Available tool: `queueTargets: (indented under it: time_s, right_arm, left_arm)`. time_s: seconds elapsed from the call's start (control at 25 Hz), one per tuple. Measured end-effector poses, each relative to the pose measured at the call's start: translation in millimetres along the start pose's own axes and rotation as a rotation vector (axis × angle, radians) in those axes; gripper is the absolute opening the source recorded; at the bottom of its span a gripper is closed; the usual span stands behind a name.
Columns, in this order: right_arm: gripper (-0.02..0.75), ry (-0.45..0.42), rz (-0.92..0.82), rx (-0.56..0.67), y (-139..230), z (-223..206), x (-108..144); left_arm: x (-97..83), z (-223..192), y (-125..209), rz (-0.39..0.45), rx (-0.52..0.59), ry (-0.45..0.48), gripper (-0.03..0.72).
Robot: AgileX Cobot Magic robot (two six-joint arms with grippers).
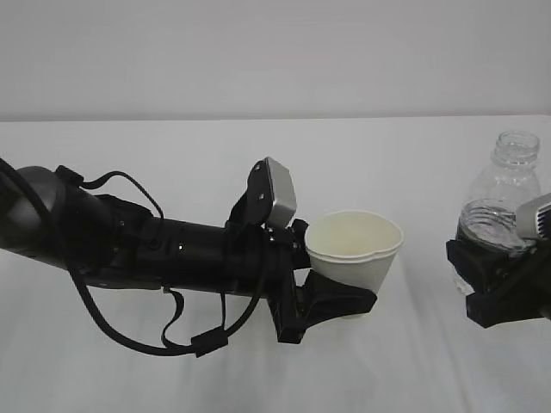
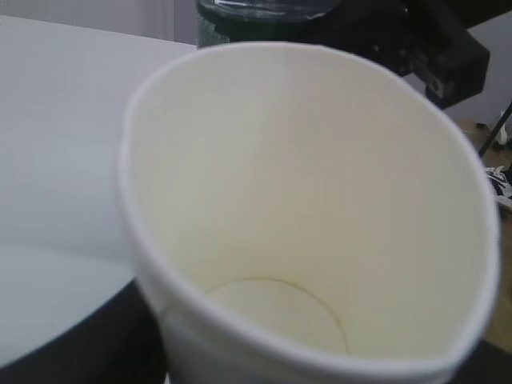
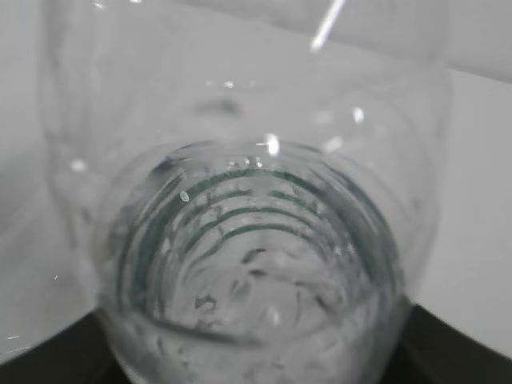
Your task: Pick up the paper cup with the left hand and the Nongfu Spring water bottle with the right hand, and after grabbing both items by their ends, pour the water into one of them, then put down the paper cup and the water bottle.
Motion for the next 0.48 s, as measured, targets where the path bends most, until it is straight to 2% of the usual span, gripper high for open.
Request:
queueTargets:
  time_s: [0.48]
  right_arm:
    - [0.429, 0.014, 0.185, -0.015, -8.6, -4.2, -2.5]
  left_arm:
    - [-6.5, -0.8, 3.4, 0.012, 0.027, 0.04, 0.45]
Point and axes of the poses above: a point on each arm's last joint axis where the gripper is mounted, z pointing back along that axis away from the gripper, x along the wrist's bending axis when the last joint is at zero, y = z × x, the point moved 5 cm from there along -z, pointing out along that axis toward the gripper, and after that the axes turned 9 degrees about -z, right-handed, at the moved point
